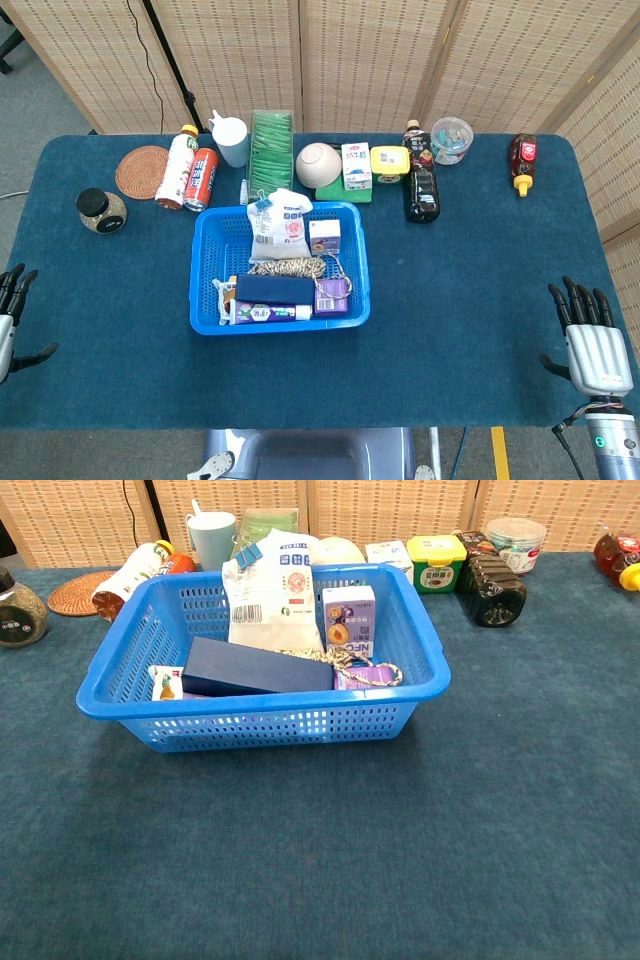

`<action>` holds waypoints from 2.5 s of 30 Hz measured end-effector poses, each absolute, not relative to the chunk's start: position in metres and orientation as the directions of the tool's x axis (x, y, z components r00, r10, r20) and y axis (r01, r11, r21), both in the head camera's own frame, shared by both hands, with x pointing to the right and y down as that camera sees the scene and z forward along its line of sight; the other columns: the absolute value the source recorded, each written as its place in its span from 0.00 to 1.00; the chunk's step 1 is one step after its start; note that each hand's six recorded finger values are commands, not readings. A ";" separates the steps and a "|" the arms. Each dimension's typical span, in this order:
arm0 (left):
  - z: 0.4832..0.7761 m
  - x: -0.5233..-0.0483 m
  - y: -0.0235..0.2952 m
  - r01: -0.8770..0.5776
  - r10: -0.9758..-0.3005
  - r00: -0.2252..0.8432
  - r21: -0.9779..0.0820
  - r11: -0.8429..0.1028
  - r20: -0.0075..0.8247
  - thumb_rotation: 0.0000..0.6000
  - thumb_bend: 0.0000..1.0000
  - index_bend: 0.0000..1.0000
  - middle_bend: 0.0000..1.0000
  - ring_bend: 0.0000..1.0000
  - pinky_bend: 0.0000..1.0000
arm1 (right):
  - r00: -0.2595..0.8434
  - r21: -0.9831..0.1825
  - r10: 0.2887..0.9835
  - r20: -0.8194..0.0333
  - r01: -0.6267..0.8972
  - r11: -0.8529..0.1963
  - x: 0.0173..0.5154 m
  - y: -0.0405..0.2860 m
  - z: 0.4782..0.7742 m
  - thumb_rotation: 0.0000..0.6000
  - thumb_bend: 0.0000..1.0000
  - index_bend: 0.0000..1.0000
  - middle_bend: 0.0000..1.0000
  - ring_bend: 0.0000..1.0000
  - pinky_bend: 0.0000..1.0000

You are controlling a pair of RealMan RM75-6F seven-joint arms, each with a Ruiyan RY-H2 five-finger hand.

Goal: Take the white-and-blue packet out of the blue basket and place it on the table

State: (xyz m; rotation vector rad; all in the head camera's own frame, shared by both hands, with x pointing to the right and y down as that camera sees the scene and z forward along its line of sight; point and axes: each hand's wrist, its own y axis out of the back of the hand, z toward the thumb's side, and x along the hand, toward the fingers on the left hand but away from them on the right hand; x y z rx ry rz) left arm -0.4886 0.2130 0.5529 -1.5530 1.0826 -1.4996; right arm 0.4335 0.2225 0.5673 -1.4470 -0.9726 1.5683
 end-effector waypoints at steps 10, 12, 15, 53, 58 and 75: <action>0.554 -0.486 0.214 -0.091 -0.916 -0.015 -0.912 -0.399 0.402 1.00 0.08 0.00 0.00 0.00 0.00 | -0.047 -0.909 0.909 -0.414 -0.039 -0.416 0.432 0.224 0.568 1.00 0.00 0.00 0.00 0.00 0.00; 0.553 -0.484 0.212 -0.097 -0.918 -0.004 -0.914 -0.394 0.396 1.00 0.07 0.00 0.00 0.00 0.00 | -0.048 -0.909 0.909 -0.414 -0.036 -0.416 0.432 0.223 0.568 1.00 0.00 0.00 0.00 0.00 0.00; 0.551 -0.475 0.204 -0.105 -0.924 0.037 -0.918 -0.382 0.380 1.00 0.07 0.00 0.00 0.00 0.00 | -0.053 -0.909 0.909 -0.414 -0.036 -0.416 0.434 0.223 0.567 1.00 0.00 0.00 0.00 0.00 0.00; 0.622 -0.163 -0.021 0.184 -0.749 0.428 -0.860 -0.476 0.506 1.00 0.06 0.00 0.00 0.00 0.00 | -0.199 -0.886 0.868 -0.456 0.006 -0.464 0.478 0.203 0.587 1.00 0.00 0.00 0.00 0.00 0.00; 0.641 -0.138 -0.022 0.214 -0.734 0.412 -0.840 -0.498 0.540 1.00 0.06 0.00 0.00 0.00 0.00 | -0.214 -0.884 0.862 -0.459 0.006 -0.468 0.483 0.203 0.589 1.00 0.00 0.00 0.00 0.00 0.00; 0.674 -0.120 -0.029 0.267 -0.737 0.336 -0.810 -0.522 0.586 1.00 0.11 0.03 0.02 0.10 0.24 | -0.240 -0.878 0.851 -0.467 0.011 -0.479 0.490 0.201 0.594 1.00 0.00 0.00 0.00 0.00 0.00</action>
